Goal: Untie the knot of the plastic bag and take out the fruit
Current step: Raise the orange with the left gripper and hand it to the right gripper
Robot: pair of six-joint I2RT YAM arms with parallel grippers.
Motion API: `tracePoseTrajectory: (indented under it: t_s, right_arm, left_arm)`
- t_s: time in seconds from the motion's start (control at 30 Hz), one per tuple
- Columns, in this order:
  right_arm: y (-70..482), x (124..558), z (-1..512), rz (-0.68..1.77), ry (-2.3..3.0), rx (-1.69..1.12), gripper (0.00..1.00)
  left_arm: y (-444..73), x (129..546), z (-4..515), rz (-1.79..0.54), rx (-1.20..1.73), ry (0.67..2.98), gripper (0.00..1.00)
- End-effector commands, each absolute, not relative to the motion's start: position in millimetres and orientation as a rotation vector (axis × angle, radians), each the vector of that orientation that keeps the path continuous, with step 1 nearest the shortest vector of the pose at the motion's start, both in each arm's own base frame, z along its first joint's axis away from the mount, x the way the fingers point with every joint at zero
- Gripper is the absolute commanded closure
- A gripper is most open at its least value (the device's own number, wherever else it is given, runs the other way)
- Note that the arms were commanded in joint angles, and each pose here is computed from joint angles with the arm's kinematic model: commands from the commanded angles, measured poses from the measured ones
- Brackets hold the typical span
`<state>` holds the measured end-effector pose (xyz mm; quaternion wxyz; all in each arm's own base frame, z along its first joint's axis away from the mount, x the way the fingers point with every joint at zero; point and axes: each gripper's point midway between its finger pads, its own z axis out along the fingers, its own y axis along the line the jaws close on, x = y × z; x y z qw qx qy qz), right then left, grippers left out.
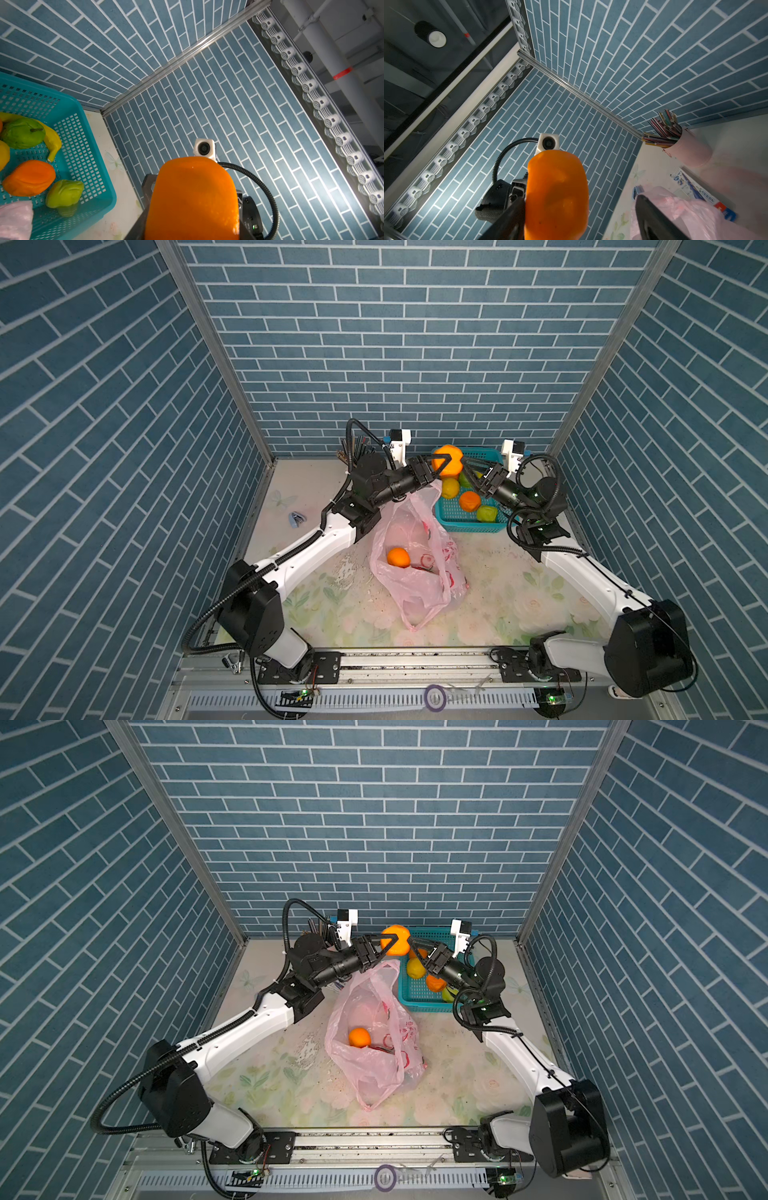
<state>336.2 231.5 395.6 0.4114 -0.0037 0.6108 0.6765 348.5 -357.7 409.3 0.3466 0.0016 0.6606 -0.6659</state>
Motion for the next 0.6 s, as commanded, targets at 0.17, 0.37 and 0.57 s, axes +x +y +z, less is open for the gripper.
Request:
tracePoseTrajectory:
  t_s: [0.17, 0.37, 0.57]
  right_arm:
    - [241, 324, 440, 1.874, 1.394, -0.117, 0.27]
    - [245, 320, 443, 1.902, 1.371, -0.135, 0.49]
    - [241, 321, 446, 1.894, 1.364, -0.127, 0.56]
  left_arm:
    - [-367, 351, 439, -1.833, -0.023, 1.632, 0.64]
    - [-370, 355, 436, -1.841, -0.029, 1.638, 0.64]
    - [-371, 354, 437, -1.826, 0.002, 1.628, 0.47]
